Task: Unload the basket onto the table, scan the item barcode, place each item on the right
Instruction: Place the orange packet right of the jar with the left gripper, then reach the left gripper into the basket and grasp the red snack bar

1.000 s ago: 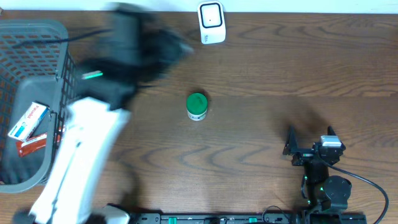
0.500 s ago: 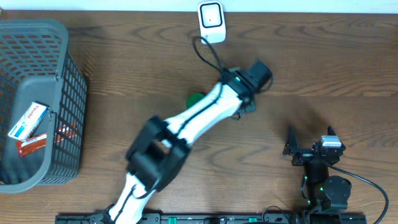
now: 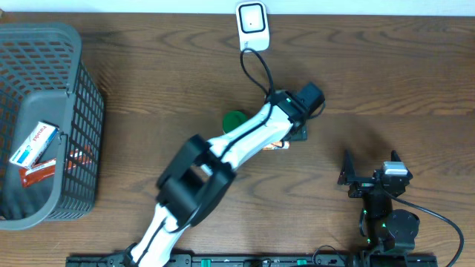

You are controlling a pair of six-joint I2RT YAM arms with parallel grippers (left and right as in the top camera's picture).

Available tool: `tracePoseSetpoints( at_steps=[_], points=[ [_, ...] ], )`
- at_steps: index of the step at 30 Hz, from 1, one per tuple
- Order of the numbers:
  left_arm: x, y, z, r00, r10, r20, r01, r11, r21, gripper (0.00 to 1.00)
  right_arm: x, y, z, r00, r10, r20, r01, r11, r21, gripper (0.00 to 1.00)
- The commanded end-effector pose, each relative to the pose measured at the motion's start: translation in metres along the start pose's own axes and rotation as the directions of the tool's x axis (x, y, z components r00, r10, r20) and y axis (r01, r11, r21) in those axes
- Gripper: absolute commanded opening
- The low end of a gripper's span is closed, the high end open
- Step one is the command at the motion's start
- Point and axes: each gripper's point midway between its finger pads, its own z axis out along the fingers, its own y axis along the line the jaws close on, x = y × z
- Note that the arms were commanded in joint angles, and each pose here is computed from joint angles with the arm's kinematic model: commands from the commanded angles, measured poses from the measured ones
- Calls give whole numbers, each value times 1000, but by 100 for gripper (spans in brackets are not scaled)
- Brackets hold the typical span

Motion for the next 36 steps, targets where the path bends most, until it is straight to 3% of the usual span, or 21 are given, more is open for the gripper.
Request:
tracePoseSetpoints(
  at_steps=[1, 4, 6, 10, 12, 14, 16, 19, 21, 25, 31, 36],
  points=[
    [-75, -17, -172, 934, 69, 352, -152, 965, 214, 96, 1, 0, 0, 1000, 7, -1, -7, 1000, -1, 99],
    [-112, 20, -289, 816, 16, 578, -190, 951, 242, 96, 1, 0, 0, 1000, 7, -1, -7, 1000, -1, 99],
    [-130, 76, -358, 712, -90, 697, -106, 966, 234, 96, 1, 0, 0, 1000, 7, -1, -7, 1000, -1, 99],
    [-134, 229, -427, 539, -288, 791, 222, 955, 196, 96, 1, 0, 0, 1000, 7, -1, -7, 1000, -1, 99],
    [-116, 311, -432, 459, -420, 783, 471, 862, 186, 96, 1, 0, 0, 1000, 7, -1, -7, 1000, -1, 99],
    [-89, 382, -423, 344, -563, 752, 703, 685, 191, 96, 1, 0, 0, 1000, 7, -1, -7, 1000, -1, 99],
    [-64, 432, -402, 274, -668, 693, 832, 526, 178, 96, 1, 0, 0, 1000, 7, -1, -7, 1000, -1, 99],
    [-48, 467, -360, 247, -777, 580, 904, 400, 151, 96, 1, 0, 0, 1000, 7, -1, -7, 1000, -1, 99],
    [-33, 490, -324, 158, -842, 516, 965, 243, 100, 96, 1, 0, 0, 1000, 7, -1, -7, 1000, -1, 99],
    [-3, 512, -247, 26, -901, 432, 999, 10, -39, 97, 1, 0, 0, 1000, 7, -1, -7, 1000, -1, 99],
    [17, 520, -147, 51, -928, 369, 986, -13, -168, 97, 1, 0, 0, 1000, 7, -1, -7, 1000, -1, 99],
    [34, 522, -94, 43, -934, 354, 980, -30, -198, 97, 1, 0, 0, 1000, 7, -1, -7, 1000, -1, 99]
  ],
)
